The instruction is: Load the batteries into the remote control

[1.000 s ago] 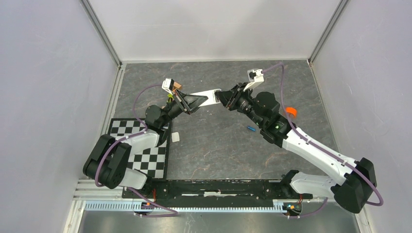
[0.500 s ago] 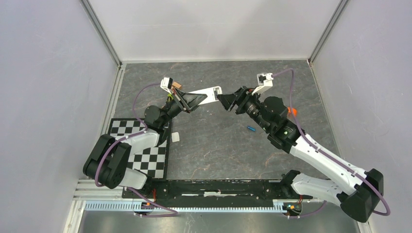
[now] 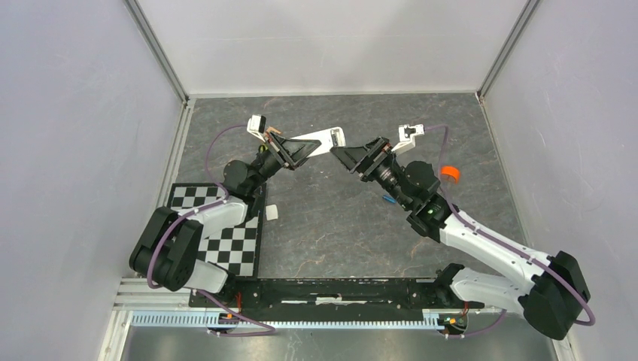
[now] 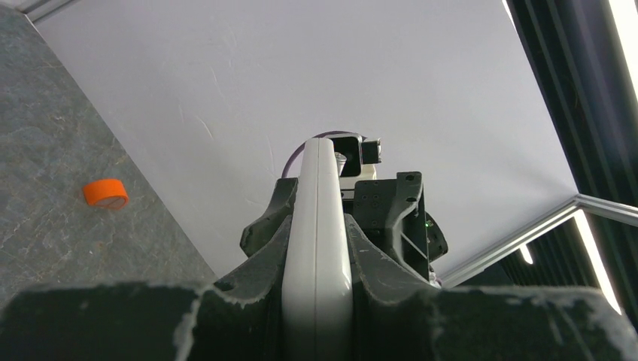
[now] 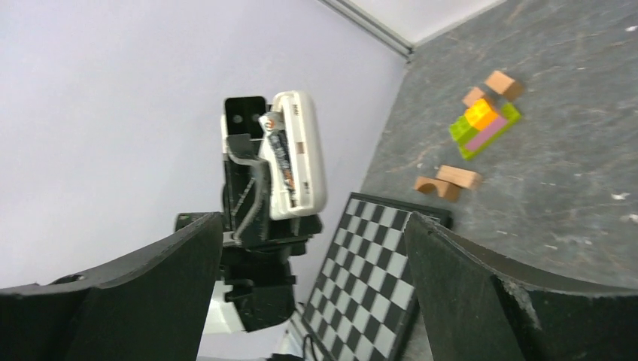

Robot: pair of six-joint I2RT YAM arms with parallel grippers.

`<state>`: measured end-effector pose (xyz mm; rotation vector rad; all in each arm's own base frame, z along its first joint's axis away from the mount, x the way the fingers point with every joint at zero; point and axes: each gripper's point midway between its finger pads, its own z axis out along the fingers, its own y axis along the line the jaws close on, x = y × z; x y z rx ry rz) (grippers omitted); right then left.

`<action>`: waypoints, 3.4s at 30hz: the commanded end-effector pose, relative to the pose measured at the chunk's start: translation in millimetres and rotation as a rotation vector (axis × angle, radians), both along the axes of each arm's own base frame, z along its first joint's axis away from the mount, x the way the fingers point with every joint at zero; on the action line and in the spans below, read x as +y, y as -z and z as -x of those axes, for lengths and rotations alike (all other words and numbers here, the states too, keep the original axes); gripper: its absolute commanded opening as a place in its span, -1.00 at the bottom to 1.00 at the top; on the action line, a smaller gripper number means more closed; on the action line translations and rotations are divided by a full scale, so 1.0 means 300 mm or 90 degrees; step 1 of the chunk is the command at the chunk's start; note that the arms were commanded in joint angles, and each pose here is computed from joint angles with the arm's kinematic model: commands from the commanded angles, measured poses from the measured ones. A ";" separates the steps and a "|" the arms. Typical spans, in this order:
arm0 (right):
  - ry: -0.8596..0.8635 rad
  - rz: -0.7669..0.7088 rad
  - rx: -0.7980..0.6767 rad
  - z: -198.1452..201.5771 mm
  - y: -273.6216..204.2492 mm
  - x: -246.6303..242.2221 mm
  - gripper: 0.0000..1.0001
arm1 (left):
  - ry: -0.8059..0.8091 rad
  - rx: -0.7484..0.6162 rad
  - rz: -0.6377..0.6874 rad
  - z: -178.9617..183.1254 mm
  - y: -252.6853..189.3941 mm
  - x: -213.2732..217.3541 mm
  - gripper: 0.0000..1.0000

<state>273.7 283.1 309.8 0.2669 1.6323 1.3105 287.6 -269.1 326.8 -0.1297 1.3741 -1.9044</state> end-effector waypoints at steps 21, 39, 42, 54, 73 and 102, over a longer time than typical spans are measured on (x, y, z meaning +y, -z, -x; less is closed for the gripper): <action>0.007 -0.258 0.048 -0.096 -0.215 0.058 0.71 | -0.021 -0.157 -0.008 0.033 -0.088 0.001 -0.96; -0.004 -0.286 0.039 -0.096 -0.242 0.062 0.04 | -0.023 -0.193 -0.030 0.053 -0.079 -0.003 -0.96; -0.009 -0.286 0.031 -0.092 -0.250 0.064 -0.11 | -0.025 -0.192 -0.029 0.053 -0.081 0.000 -0.96; -0.028 -0.270 -0.006 -0.085 -0.252 0.066 0.34 | -0.015 -0.165 0.007 0.057 -0.123 0.008 -0.96; -0.084 -0.090 -0.158 -0.083 -0.242 0.033 0.16 | -0.007 -0.123 0.035 0.031 -0.130 0.012 -0.96; -0.139 0.039 -0.172 -0.067 -0.103 -0.028 0.48 | -0.040 -0.073 -0.049 -0.016 0.028 0.006 -0.96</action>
